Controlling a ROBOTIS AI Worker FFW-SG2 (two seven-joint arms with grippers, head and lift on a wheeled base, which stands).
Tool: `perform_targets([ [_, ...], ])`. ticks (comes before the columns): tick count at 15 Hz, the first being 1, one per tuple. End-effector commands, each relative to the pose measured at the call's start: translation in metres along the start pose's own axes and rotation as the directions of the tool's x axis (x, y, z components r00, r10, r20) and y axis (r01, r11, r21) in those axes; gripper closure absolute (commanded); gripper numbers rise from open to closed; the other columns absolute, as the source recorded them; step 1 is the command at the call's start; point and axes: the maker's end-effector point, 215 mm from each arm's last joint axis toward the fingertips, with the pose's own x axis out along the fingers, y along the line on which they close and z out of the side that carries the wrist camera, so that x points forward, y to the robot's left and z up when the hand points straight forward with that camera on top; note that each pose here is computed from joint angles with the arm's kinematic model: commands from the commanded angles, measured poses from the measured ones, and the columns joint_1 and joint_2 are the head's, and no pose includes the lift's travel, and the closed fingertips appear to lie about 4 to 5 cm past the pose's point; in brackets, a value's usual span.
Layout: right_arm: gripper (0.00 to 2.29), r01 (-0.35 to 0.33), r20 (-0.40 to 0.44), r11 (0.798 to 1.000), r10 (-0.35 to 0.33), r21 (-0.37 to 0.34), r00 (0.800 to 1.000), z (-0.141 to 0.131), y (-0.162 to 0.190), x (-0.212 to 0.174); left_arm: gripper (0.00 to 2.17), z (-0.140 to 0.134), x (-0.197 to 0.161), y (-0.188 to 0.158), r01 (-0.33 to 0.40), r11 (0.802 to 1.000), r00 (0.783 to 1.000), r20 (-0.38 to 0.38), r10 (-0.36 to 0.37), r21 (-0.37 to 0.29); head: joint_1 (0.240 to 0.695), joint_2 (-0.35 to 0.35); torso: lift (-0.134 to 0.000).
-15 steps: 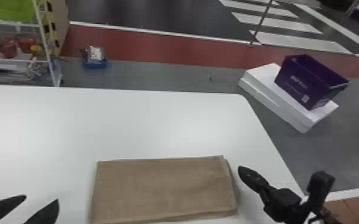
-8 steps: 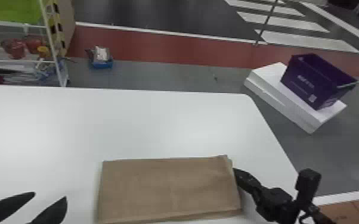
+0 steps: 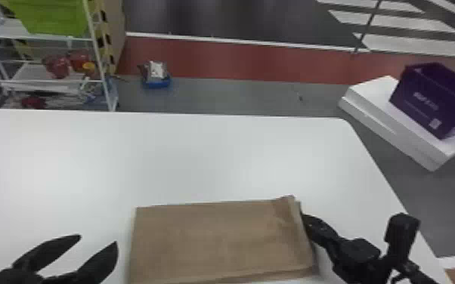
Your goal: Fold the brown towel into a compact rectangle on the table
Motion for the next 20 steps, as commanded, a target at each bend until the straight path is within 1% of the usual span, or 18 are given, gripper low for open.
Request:
perform_targets([
  [1,1.9,-0.03,-0.006,1.0,0.03,-0.006,1.0,-0.001,0.019,0.003,0.2,0.002,0.001,0.0,0.0,1.0,1.0,0.004,0.0,0.0,0.695,-0.136,-0.123],
  [6,1.89,-0.094,-0.013,0.995,0.094,-0.017,0.996,-0.002,0.061,0.01,0.2,0.002,0.003,0.002,-0.001,1.0,1.0,0.004,0.001,-0.003,0.695,-0.077,-0.123],
  [7,1.9,-0.097,-0.011,0.995,0.097,-0.019,0.995,-0.002,0.065,0.011,0.2,0.002,0.003,0.002,-0.001,1.0,1.0,0.004,0.001,-0.003,0.695,-0.064,-0.123],
  [9,1.9,-0.089,-0.016,0.996,0.089,-0.016,0.996,-0.004,0.062,0.009,0.2,0.001,0.001,0.005,-0.009,1.0,1.0,0.004,0.009,-0.003,0.695,-0.045,-0.123],
  [11,1.89,-0.067,0.0,0.998,0.067,-0.012,0.998,0.0,0.05,-0.002,0.2,0.0,0.001,0.009,-0.014,1.0,1.0,0.002,0.014,-0.005,0.695,-0.035,-0.123],
  [12,1.83,-0.053,0.007,0.999,0.053,0.001,0.999,0.001,0.042,-0.009,0.2,0.001,0.003,0.009,-0.013,1.0,1.0,0.003,0.013,-0.006,0.695,-0.037,-0.123],
  [13,1.56,-0.036,0.016,0.999,0.036,0.007,0.999,0.004,0.033,-0.014,0.2,0.001,0.003,0.009,-0.013,1.0,1.0,0.003,0.013,-0.007,0.695,-0.043,-0.123],
  [14,0.97,-0.025,0.018,1.0,0.025,0.006,1.0,0.005,0.025,-0.019,0.2,0.001,0.004,0.009,-0.01,1.0,1.0,0.005,0.01,-0.007,0.695,-0.064,-0.123],
  [15,0.33,-0.018,0.033,1.0,0.018,0.016,0.999,0.01,0.019,-0.024,0.2,0.001,0.005,0.007,-0.007,1.0,1.0,0.005,0.007,-0.007,0.695,-0.064,-0.123],
  [16,0.19,-0.013,0.04,1.0,0.012,0.022,0.999,0.012,0.015,-0.029,0.2,0.002,0.006,0.005,-0.002,1.0,1.0,0.005,0.002,-0.006,0.695,-0.092,-0.123],
  [19,0.19,-0.006,0.03,0.997,0.004,0.077,1.0,0.015,0.006,-0.04,0.2,0.0,0.009,0.0,0.008,1.0,1.0,0.003,-0.008,-0.009,0.695,-0.137,-0.123],
  [20,0.19,-0.002,0.029,0.997,-0.001,0.083,1.0,0.016,0.003,-0.043,0.2,-0.003,0.011,-0.002,0.013,1.0,1.0,-0.002,-0.013,-0.014,0.695,-0.145,-0.123],
])
